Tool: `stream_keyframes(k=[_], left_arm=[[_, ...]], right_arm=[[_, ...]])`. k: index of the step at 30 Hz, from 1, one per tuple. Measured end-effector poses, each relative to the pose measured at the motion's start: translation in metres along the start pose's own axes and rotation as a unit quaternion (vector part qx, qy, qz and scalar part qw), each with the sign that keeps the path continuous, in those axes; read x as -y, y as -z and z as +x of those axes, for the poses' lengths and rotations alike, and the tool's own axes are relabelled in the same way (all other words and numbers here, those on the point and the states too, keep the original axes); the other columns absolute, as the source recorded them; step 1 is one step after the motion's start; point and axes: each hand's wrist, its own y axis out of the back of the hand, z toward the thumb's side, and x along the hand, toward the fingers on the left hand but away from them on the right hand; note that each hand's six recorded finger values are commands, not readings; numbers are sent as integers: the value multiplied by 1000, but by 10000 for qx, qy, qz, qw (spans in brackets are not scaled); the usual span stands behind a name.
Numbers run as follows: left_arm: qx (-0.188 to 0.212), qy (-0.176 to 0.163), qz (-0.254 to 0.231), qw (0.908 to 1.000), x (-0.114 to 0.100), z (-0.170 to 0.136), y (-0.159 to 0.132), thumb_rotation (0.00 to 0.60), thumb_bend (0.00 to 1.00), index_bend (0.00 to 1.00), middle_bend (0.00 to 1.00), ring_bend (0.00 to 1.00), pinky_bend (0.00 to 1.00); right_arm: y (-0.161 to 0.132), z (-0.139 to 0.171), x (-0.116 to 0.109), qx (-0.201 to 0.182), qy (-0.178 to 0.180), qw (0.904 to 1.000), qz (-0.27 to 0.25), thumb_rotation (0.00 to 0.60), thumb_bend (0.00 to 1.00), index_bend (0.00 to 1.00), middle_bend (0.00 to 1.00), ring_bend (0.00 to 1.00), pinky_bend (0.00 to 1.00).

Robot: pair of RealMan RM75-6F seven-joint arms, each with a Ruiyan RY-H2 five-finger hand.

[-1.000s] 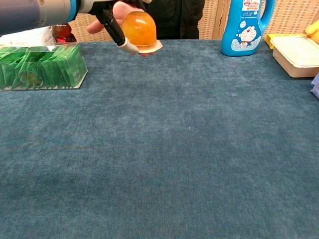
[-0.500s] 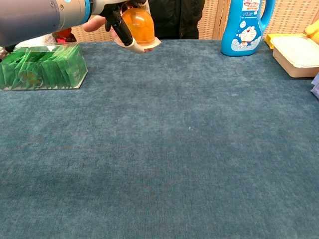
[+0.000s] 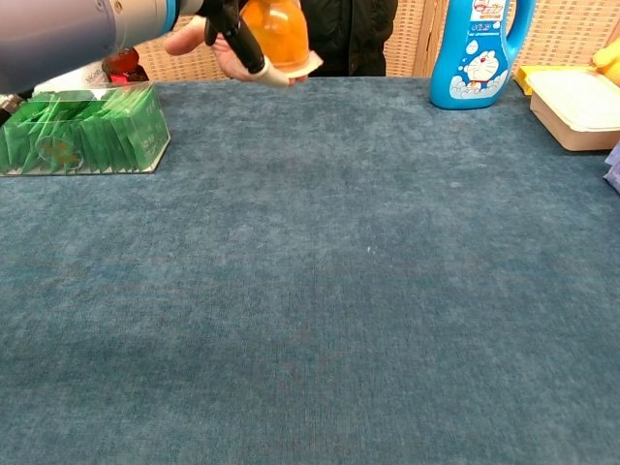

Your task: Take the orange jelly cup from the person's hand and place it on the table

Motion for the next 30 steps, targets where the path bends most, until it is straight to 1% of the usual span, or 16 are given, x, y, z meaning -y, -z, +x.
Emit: stream_keyframes(k=[7, 10, 14, 16, 21, 26, 30], left_arm=[[152, -180, -170, 9996, -20, -12, -4, 600, 203, 412, 512, 362, 550], [192, -254, -170, 9993, -28, -18, -3, 600, 204, 412, 512, 362, 549], [235, -318, -148, 9991, -34, -24, 0, 600, 204, 412, 512, 362, 549], [254, -325, -80, 9991, -34, -28, 3, 600, 204, 412, 512, 362, 549], [282, -222, 24, 9994, -21, -41, 15, 600, 205, 412, 512, 363, 548], [285, 1, 21, 9996, 11, -58, 41, 600, 206, 412, 512, 363, 548], [212, 116, 51, 9997, 36, -65, 65, 600, 206, 412, 512, 363, 549]], right_arm=[[0, 0, 0, 4, -7, 10000, 4, 600, 33, 0, 0, 2, 99], [0, 0, 0, 8, -5, 10000, 7, 600, 33, 0, 0, 2, 99], [0, 0, 1, 11, -12, 10000, 14, 600, 33, 0, 0, 2, 99], [0, 0, 0, 13, -6, 10000, 13, 600, 33, 0, 0, 2, 99], [0, 0, 0, 16, -10, 10000, 13, 600, 33, 0, 0, 3, 99], [-1, 1, 1, 1, -15, 10000, 24, 600, 32, 0, 0, 2, 99], [-2, 1, 2, -5, -25, 10000, 43, 600, 32, 0, 0, 2, 99]])
